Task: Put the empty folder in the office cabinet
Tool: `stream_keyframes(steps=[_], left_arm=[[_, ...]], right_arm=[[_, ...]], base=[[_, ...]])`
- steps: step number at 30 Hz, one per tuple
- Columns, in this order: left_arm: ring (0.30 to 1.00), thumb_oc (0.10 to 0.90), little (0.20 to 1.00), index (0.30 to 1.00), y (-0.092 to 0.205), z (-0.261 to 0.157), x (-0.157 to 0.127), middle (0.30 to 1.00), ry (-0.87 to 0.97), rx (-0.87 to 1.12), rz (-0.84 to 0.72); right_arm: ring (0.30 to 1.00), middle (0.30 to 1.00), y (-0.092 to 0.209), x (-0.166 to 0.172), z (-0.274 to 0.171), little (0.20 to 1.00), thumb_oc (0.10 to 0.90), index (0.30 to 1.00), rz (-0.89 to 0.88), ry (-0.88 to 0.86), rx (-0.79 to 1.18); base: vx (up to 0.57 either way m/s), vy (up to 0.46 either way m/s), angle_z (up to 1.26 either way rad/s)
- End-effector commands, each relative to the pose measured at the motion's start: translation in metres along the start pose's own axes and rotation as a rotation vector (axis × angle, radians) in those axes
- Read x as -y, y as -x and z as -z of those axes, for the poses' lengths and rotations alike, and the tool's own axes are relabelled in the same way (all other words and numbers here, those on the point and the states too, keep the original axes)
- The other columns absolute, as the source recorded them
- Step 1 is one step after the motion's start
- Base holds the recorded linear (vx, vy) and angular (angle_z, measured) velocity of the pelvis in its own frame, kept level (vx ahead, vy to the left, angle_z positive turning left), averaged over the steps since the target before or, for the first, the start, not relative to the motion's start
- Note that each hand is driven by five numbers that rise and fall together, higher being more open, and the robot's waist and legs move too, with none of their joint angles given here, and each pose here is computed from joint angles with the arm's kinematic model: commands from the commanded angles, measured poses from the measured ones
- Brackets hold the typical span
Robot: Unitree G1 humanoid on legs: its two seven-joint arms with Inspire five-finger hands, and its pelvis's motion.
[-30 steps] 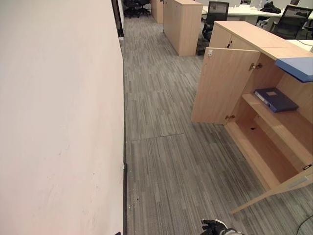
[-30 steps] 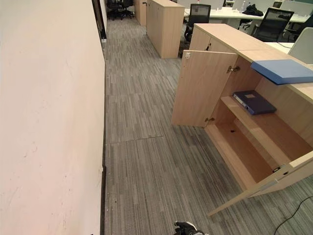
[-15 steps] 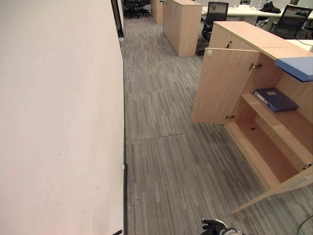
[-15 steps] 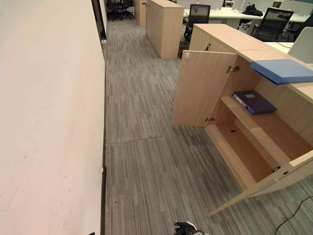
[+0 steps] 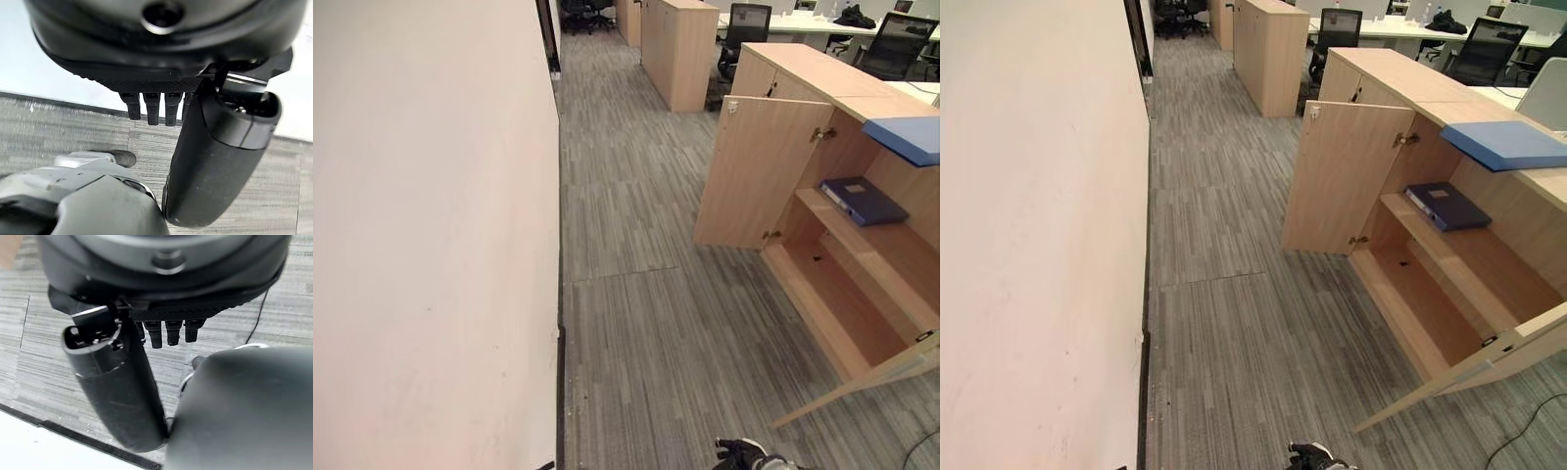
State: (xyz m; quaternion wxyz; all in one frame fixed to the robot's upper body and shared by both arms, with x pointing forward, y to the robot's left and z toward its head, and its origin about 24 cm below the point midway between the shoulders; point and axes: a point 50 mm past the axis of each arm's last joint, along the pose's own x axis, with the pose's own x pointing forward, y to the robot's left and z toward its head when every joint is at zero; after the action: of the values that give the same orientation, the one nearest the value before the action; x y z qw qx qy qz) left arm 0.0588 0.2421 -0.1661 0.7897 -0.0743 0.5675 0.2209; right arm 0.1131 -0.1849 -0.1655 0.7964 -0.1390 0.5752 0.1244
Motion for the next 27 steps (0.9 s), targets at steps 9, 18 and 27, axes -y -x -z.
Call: stream_keyframes(steps=[9,18,27], left_arm=[[0.9,0.8,0.9,0.9,0.0,0.008,0.01,0.9,0.108,-0.049,0.003],[0.9,0.8,0.9,0.9,0.002,0.014,-0.013,0.9,-0.01,-0.073,-0.043],[0.9,0.8,0.9,0.9,0.002,0.017,-0.011,0.9,-0.01,-0.085,-0.011]], right_arm=[[0.9,0.9,0.003,0.026,0.004,0.9,0.8,0.9,0.074,-0.25,-0.037],[0.9,0.9,0.008,0.018,0.04,0.9,0.8,0.9,0.058,-0.274,-0.145],[0.9,0.9,0.01,0.012,0.056,0.9,0.8,0.9,0.026,-0.292,-0.193]], base=[[0.18,0.012,-0.36],[0.39,0.259,-0.21],[0.38,0.428,-0.02]])
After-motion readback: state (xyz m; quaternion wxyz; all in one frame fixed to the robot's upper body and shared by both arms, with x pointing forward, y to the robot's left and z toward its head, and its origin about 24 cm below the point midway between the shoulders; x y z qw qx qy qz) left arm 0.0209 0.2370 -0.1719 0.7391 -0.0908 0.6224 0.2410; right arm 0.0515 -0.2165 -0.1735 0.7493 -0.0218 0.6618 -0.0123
